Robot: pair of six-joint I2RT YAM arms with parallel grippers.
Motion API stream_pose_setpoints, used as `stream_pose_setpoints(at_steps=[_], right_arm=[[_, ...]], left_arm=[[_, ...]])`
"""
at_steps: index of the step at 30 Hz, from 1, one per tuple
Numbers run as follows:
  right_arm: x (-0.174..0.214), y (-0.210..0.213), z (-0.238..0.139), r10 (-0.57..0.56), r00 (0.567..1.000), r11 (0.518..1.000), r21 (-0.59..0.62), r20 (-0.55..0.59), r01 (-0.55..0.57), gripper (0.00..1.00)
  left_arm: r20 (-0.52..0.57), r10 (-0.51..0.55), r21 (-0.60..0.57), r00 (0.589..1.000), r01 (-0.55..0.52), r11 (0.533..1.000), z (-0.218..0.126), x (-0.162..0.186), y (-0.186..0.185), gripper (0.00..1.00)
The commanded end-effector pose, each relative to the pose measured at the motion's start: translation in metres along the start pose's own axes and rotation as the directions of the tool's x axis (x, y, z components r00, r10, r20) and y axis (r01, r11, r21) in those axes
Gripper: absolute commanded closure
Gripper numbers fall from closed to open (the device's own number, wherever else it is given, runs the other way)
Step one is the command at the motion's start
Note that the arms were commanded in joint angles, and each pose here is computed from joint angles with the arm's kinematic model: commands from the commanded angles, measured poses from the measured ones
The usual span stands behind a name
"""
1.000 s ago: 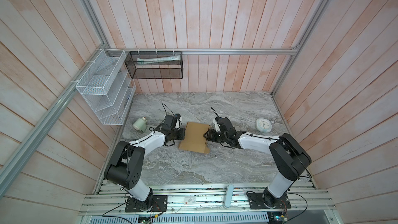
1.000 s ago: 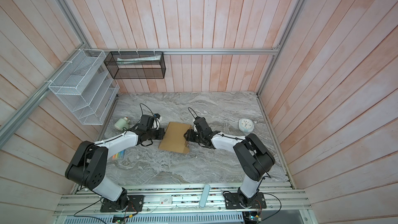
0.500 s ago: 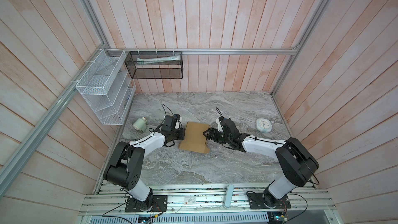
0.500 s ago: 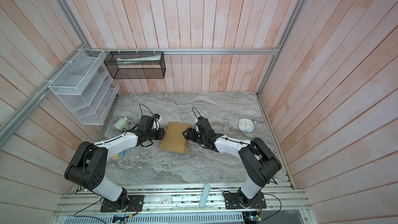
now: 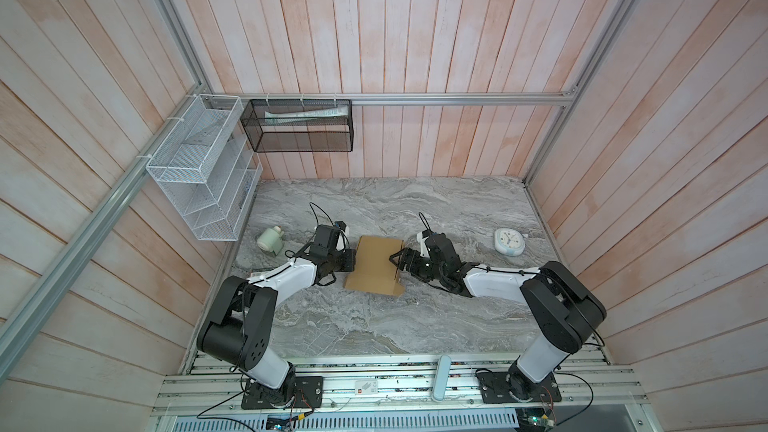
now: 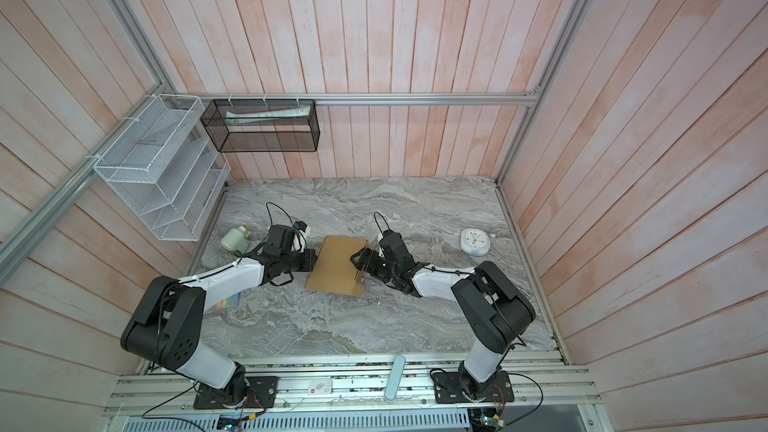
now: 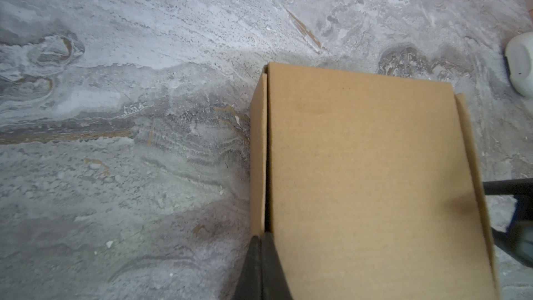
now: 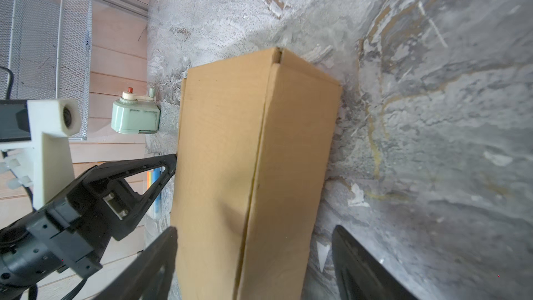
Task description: Fold the paper box
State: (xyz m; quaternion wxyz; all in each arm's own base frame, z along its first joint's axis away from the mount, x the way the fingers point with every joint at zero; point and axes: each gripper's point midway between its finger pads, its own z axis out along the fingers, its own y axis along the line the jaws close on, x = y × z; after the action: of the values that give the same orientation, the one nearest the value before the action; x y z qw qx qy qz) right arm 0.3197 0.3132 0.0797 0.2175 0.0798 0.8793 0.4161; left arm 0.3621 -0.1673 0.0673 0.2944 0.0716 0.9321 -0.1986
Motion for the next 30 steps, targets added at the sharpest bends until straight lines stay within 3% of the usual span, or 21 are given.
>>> stream_pose_setpoints(at_steps=[1, 30], right_arm=[[0.002, 0.001, 0.005, 0.025, 1.0, 0.999, -0.035, -0.011, -0.026, 0.16], [0.005, 0.006, 0.026, 0.074, 0.995, 0.989, -0.126, -0.066, -0.082, 0.17]], left_arm=[[-0.055, -0.018, -0.012, 0.998, 0.017, 1.0, 0.0, 0.02, 0.007, 1.0], [-0.065, -0.021, -0.011, 0.998, 0.02, 1.0, 0.004, 0.024, 0.009, 1.0]])
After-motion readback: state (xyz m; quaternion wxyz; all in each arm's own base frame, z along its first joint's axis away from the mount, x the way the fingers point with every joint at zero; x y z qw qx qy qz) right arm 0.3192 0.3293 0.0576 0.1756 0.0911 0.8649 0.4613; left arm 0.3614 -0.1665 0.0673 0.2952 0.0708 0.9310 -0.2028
